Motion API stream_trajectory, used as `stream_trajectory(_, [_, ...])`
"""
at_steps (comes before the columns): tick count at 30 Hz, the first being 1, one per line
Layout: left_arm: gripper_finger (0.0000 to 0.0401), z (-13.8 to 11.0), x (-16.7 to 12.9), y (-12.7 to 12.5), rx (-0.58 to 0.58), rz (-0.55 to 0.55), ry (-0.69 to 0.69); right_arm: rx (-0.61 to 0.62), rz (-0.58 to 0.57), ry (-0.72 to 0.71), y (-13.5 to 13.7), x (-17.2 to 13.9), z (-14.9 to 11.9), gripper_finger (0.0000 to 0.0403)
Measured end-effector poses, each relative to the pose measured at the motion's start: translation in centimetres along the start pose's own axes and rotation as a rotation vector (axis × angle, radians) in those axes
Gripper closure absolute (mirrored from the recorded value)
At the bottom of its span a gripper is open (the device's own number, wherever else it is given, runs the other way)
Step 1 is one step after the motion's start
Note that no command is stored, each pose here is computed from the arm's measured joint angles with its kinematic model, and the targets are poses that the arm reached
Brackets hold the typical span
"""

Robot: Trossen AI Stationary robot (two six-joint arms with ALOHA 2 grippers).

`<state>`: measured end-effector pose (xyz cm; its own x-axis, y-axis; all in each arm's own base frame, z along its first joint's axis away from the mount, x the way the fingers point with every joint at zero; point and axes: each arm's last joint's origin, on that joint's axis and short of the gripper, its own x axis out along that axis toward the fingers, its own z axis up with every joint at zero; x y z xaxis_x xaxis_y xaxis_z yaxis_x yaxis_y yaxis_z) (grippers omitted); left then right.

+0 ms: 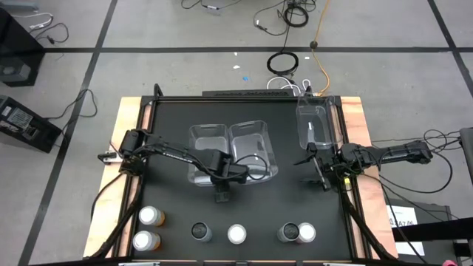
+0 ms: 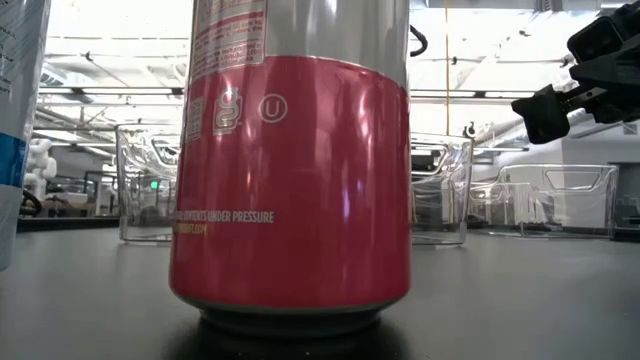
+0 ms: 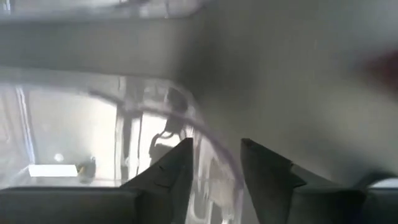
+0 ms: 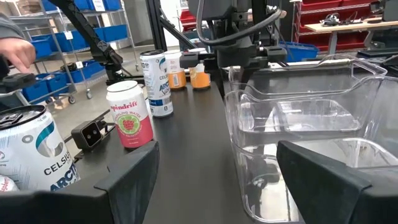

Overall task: Sort soda cans
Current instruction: Move the left transparent bin to the center of the table, then move the right transparent bin to the center of the table

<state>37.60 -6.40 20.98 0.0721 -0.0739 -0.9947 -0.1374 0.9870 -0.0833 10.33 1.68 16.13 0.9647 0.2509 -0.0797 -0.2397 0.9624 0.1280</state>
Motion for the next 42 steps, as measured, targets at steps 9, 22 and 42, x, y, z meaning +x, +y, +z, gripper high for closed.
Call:
stream_trajectory(9, [0.0205, -1.4, -3.7, 0.2, 0.005, -0.018, -0.061, 0.0, 0.0, 0.0, 0.0, 0.0, 0.0, 0.0085])
stream_trajectory(22, [0.0202, -8.4, -14.7, 0.7, 0.082, 0.131, -0.513, 0.0, 0.0, 0.0, 0.0, 0.0, 0.0, 0.0085])
stream_trajectory(42, [0.0203, -22.7, -10.5, 6.5, 0.002, -0.075, -1.087, 0.0, 0.0, 0.0, 0.0, 0.0, 0.0, 0.0085])
